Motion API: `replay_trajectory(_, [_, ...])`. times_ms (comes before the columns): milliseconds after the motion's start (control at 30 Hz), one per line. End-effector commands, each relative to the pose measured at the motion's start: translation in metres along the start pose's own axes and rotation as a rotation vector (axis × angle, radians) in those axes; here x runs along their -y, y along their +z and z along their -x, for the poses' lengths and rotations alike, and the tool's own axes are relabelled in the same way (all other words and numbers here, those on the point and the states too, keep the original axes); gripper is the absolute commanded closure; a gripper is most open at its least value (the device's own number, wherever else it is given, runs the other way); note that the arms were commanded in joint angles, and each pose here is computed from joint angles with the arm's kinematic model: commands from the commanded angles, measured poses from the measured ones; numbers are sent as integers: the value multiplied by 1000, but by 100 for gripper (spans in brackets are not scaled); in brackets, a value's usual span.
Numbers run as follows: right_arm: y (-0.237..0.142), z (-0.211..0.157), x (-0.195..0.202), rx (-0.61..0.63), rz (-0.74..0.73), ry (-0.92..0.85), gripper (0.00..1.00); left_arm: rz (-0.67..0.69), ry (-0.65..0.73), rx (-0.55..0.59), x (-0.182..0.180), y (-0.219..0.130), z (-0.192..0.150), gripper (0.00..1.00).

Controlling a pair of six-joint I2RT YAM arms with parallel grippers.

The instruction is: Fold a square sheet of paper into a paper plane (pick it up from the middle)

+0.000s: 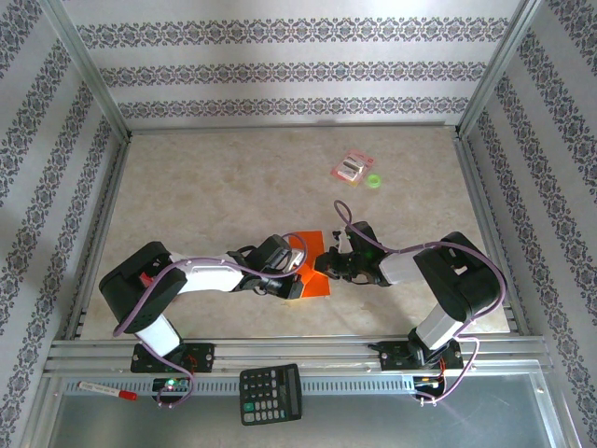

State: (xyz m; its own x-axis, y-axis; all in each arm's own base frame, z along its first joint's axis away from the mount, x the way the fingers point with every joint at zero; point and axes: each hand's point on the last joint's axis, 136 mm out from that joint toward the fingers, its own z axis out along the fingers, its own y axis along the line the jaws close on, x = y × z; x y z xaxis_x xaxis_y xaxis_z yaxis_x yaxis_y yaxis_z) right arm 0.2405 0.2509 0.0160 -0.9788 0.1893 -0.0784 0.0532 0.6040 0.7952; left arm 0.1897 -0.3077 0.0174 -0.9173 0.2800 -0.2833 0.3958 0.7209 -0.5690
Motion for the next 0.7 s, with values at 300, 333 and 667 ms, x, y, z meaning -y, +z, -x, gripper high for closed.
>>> replay_trajectory(300, [-1, -23, 60, -49, -204, 89, 100, -14, -43, -43, 2, -18, -15, 100])
replay_trajectory(333, [-1, -23, 60, -49, -204, 89, 100, -33, -40, -24, 8, -20, -7, 100])
replay_trajectory(667, [-1, -21, 59, -45, -200, 89, 100, -33, -36, 48, 8, -9, 38, 100])
